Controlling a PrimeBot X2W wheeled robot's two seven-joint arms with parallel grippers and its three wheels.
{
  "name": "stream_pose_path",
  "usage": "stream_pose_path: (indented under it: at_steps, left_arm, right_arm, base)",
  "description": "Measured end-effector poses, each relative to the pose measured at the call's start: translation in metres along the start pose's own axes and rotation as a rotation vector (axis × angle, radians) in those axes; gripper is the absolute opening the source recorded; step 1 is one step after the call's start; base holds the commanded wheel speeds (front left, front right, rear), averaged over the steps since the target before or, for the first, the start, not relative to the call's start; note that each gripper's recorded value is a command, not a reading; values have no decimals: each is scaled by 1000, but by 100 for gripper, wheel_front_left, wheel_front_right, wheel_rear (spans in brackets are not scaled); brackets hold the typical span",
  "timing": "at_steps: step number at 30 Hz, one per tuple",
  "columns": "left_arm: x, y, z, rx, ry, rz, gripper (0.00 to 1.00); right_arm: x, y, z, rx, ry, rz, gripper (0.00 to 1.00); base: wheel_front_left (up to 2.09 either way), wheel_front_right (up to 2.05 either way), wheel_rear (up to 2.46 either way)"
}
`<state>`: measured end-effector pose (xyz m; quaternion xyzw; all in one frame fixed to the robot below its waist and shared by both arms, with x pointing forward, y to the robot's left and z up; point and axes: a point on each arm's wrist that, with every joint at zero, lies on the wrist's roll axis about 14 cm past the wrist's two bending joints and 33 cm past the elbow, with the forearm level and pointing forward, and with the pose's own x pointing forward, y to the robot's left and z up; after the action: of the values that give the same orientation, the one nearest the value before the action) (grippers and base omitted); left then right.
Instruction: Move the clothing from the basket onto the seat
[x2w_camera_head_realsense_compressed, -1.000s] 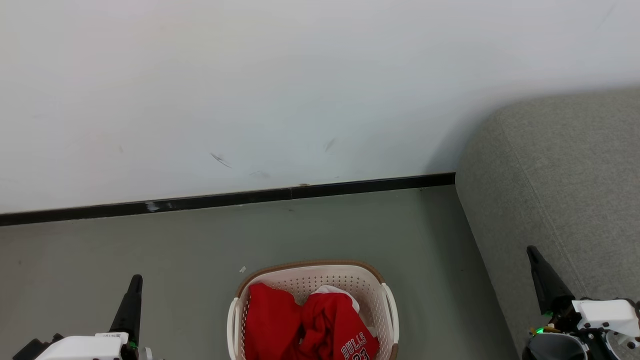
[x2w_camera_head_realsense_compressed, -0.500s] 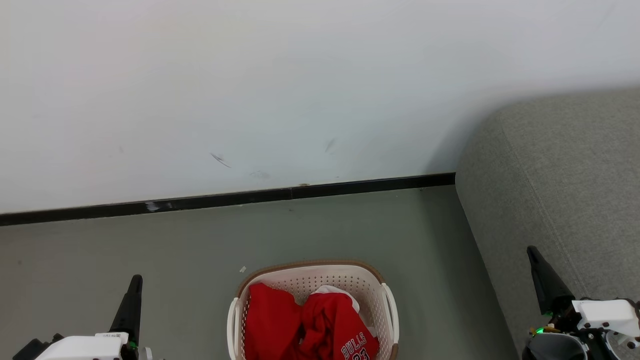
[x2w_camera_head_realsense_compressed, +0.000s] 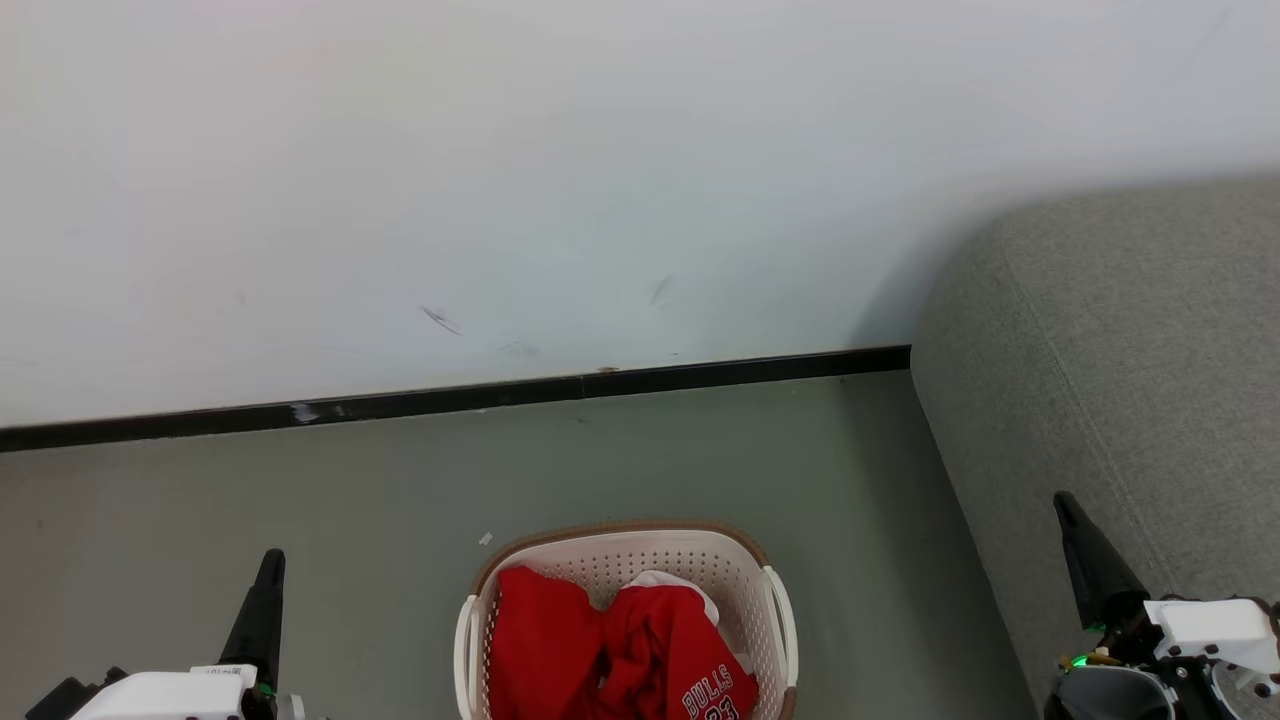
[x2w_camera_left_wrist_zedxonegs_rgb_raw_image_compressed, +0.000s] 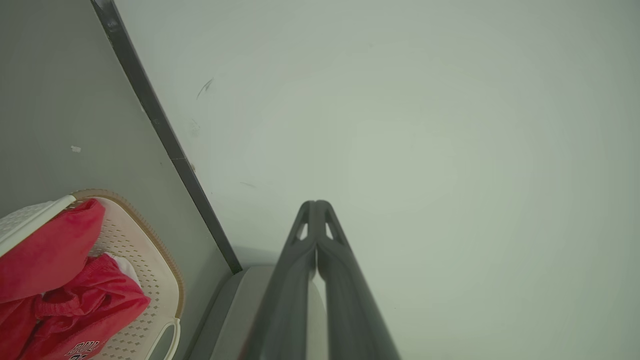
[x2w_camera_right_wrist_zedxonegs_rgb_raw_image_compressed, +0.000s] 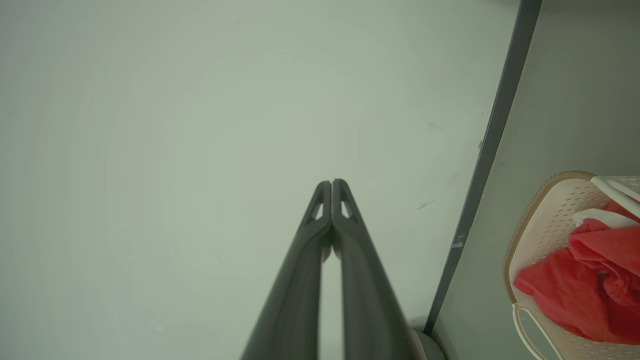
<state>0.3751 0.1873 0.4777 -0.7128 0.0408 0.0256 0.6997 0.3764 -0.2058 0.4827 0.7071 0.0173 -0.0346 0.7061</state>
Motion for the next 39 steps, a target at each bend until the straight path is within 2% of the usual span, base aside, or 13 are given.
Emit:
stream_pose_path:
  at_steps: [6, 7, 14, 30, 39]
  left_arm:
    - [0, 0, 0, 0, 0, 0, 0]
    - [-1, 2, -1, -2, 0, 7, 100]
    - [-18, 42, -13, -44, 8, 124, 100]
    - [-15, 36, -14, -30, 0, 103, 100]
    - [-14, 32, -12, 39, -4, 94, 100]
  right_arm:
    - [0, 0, 0, 0, 0, 0, 0]
    - [-1, -2, 0, 1, -1, -6, 100]
    - [-22, -45, -8, 36, -1, -132, 100]
    - [-17, -37, -17, -45, 6, -108, 100]
    - [-14, -31, -17, -143, -1, -90, 100]
  base:
    - [0, 0, 0]
    - [0, 0, 0]
    - [0, 0, 0]
    - [0, 0, 0]
    - [0, 0, 0]
